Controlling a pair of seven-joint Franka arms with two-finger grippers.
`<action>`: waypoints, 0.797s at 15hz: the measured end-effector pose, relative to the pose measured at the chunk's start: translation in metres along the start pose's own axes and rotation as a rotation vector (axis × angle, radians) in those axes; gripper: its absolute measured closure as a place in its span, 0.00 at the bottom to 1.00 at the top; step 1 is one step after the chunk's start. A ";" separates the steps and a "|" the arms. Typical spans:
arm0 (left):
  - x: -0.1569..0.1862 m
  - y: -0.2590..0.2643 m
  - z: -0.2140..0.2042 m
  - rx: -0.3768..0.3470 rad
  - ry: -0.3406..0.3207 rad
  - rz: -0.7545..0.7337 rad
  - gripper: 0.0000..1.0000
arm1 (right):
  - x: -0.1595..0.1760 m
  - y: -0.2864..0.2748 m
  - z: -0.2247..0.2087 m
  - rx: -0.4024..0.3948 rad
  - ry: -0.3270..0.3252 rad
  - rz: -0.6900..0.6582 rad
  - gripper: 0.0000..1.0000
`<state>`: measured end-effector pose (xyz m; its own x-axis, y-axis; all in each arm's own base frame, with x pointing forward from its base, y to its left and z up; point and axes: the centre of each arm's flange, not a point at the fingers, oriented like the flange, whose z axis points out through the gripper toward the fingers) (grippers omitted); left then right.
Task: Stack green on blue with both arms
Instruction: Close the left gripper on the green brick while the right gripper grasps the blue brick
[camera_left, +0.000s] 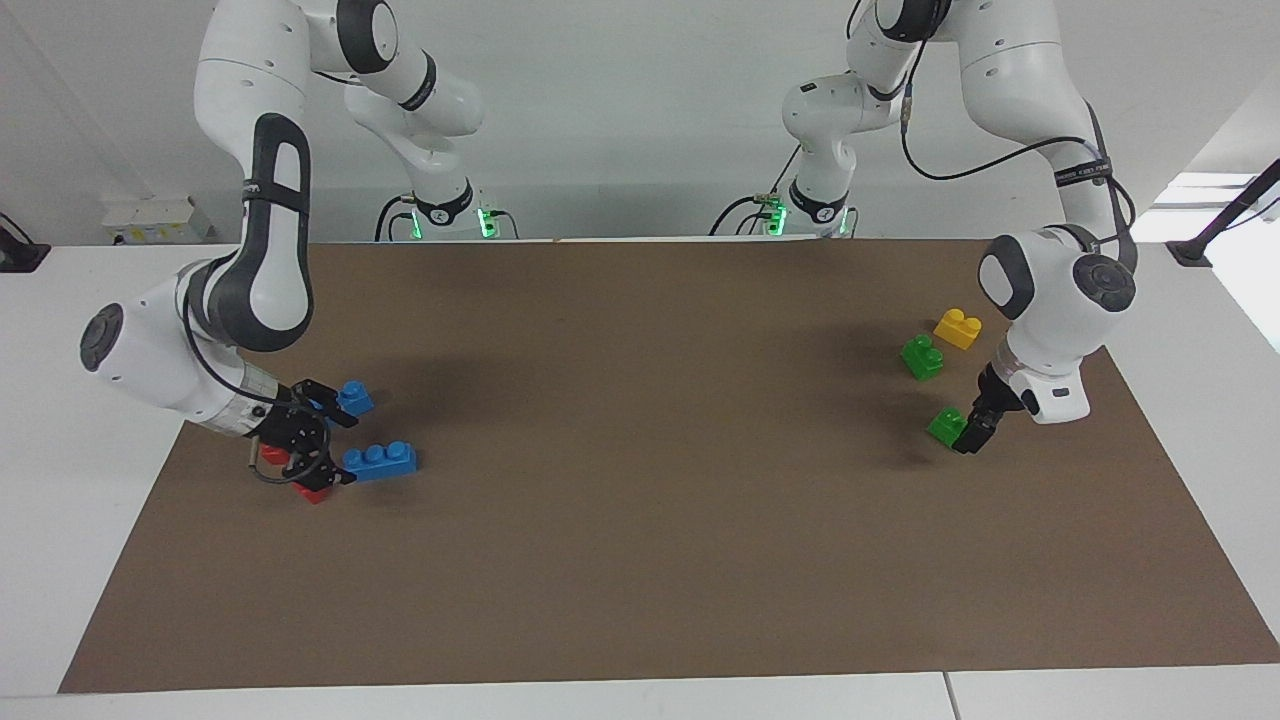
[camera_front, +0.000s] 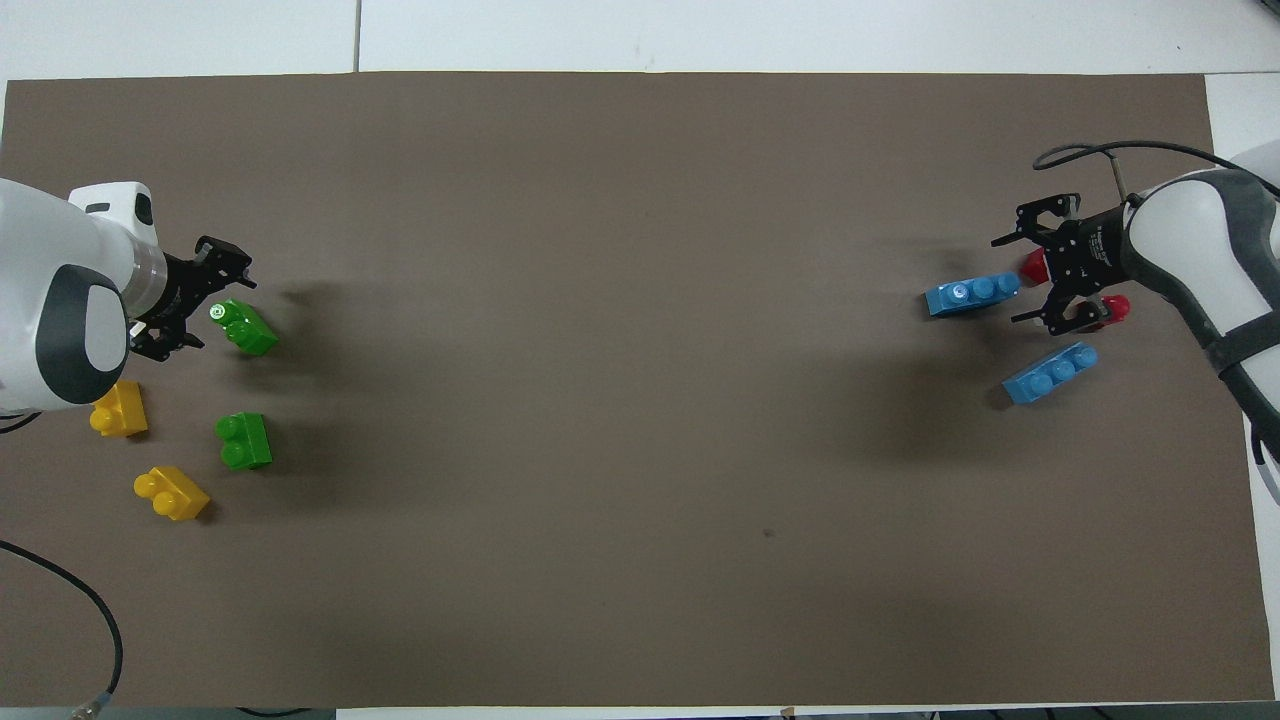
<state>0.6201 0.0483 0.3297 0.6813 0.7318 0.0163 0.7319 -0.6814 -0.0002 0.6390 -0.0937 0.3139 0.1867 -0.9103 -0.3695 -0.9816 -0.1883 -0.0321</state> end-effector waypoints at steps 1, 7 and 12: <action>0.001 -0.001 0.003 0.000 -0.001 -0.002 0.00 | 0.001 0.001 0.004 0.002 0.003 0.000 0.00; 0.000 -0.004 0.024 0.009 -0.016 -0.004 0.00 | 0.002 0.006 0.020 0.009 0.020 -0.012 0.00; 0.001 -0.006 0.026 0.006 -0.012 -0.008 0.08 | 0.009 0.009 0.022 0.010 0.018 -0.013 0.00</action>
<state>0.6167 0.0532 0.3041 0.6754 0.7374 0.0042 0.7374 -0.6754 -0.0059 0.6314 -0.0958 0.2898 0.2005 -0.9142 -0.3523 -0.9793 -0.1969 -0.0463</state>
